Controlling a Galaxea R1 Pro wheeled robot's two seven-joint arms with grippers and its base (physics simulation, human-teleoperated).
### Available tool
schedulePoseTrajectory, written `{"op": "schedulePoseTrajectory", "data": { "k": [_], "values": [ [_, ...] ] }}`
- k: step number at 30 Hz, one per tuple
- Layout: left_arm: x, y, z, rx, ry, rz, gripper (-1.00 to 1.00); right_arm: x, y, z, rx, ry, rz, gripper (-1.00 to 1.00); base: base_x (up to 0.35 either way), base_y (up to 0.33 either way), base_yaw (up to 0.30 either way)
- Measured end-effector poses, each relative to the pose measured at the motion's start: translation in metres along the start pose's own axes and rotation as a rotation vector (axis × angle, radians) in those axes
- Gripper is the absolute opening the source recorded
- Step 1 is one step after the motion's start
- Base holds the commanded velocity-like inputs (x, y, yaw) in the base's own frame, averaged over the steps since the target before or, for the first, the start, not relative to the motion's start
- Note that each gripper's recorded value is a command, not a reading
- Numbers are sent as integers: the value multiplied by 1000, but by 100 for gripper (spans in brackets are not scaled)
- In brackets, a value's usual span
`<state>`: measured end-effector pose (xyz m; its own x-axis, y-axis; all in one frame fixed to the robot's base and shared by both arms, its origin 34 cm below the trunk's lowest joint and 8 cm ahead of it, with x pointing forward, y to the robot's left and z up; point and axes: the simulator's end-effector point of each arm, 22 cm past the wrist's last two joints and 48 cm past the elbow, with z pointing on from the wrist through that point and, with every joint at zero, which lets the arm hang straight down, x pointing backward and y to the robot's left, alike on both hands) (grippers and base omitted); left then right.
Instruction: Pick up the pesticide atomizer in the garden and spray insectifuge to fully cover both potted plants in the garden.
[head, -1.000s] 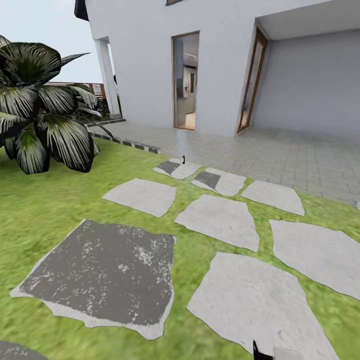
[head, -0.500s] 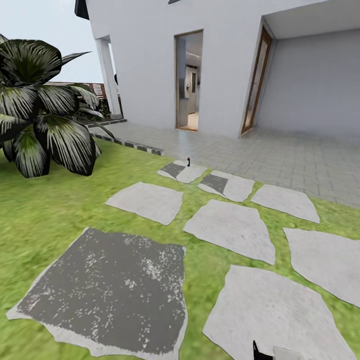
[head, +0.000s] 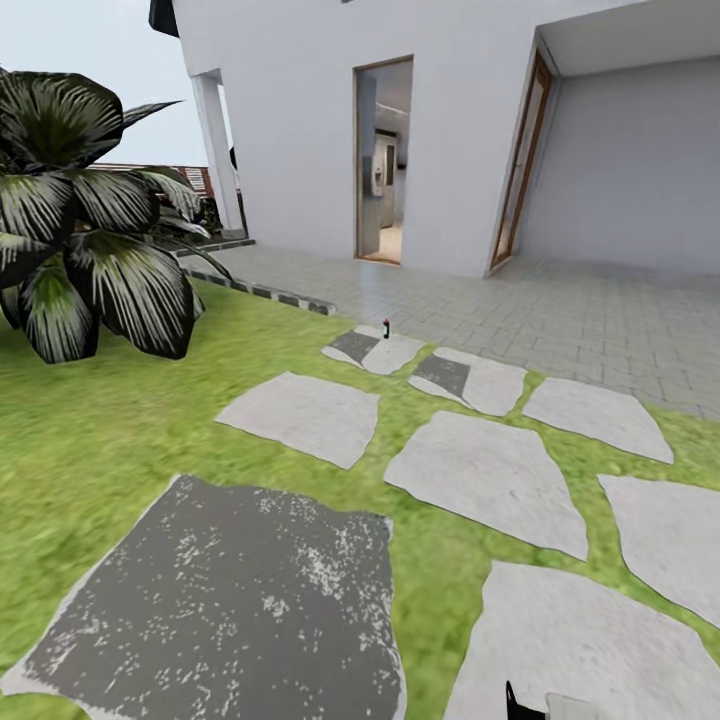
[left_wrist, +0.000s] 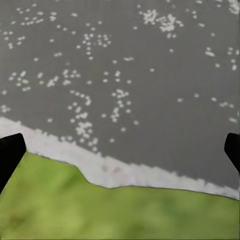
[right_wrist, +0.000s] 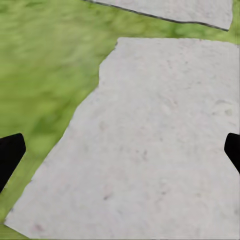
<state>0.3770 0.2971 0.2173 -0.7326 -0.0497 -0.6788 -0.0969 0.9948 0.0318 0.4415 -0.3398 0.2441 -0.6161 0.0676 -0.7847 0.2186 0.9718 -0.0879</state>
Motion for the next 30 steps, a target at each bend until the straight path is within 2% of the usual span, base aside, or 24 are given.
{"op": "schedulePoseTrajectory", "data": {
  "k": [30],
  "values": [
    [0,0,0,0,1,0,100,0,-1,0,1,0,0,100,308,154,0]
  ]
}}
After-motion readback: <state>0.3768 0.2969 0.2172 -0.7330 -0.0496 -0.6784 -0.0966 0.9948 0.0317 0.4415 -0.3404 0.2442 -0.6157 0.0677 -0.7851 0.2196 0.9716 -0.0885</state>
